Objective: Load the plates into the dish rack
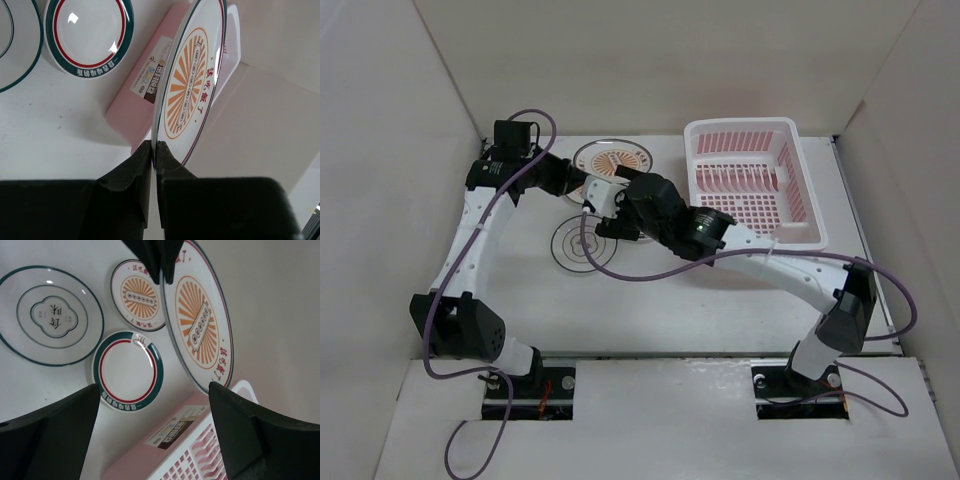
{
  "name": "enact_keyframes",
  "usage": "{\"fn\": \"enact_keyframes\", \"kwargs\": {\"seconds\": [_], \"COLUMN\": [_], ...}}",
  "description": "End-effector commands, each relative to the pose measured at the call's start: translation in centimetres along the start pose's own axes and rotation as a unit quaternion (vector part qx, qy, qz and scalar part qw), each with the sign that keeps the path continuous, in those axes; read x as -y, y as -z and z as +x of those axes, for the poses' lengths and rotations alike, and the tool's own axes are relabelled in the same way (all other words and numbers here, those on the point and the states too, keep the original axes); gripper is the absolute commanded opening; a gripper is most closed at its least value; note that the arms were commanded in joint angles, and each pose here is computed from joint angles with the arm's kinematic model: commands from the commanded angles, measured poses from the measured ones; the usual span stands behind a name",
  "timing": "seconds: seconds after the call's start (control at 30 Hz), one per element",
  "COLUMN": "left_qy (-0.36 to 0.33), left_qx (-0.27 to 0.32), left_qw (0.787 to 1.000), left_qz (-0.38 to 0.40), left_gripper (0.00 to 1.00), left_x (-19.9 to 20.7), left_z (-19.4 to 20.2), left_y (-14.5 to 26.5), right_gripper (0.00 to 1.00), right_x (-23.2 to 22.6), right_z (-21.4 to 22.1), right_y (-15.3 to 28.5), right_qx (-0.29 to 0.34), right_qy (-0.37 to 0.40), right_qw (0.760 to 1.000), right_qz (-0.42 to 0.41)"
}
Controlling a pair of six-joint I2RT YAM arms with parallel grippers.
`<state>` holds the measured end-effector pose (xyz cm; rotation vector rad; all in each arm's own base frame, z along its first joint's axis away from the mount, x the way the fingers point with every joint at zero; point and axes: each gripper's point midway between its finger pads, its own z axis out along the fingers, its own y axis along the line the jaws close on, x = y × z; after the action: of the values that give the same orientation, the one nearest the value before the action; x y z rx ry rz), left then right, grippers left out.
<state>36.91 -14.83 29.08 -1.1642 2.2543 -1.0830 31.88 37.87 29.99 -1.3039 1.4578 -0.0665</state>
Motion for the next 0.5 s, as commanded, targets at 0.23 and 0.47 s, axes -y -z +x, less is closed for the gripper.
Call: {"fn": "enact_keyframes", "kwargs": {"seconds": [0.23, 0.47], "left_qy": [-0.030, -0.030], "left_qx": [-0.001, -0.006], "left_qw": [0.997, 0.997], "left_qz": [0.066, 0.067], "left_gripper": [0.00, 0.00], "left_x": [3.1, 3.1], "left_z": [1.6, 1.7], "left_y": [3.4, 3.4], "right_gripper": [0.79, 0.49], "right_x": [3.3, 3.0], "right_z": [-0.5, -0.1], "right_y": [-2.8, -3.6], "right_qx": [0.015, 0.015], "right_qy": [-0.020, -0.025], "right_qw": [0.999, 0.999], "right_qz": [0.040, 0.033]}}
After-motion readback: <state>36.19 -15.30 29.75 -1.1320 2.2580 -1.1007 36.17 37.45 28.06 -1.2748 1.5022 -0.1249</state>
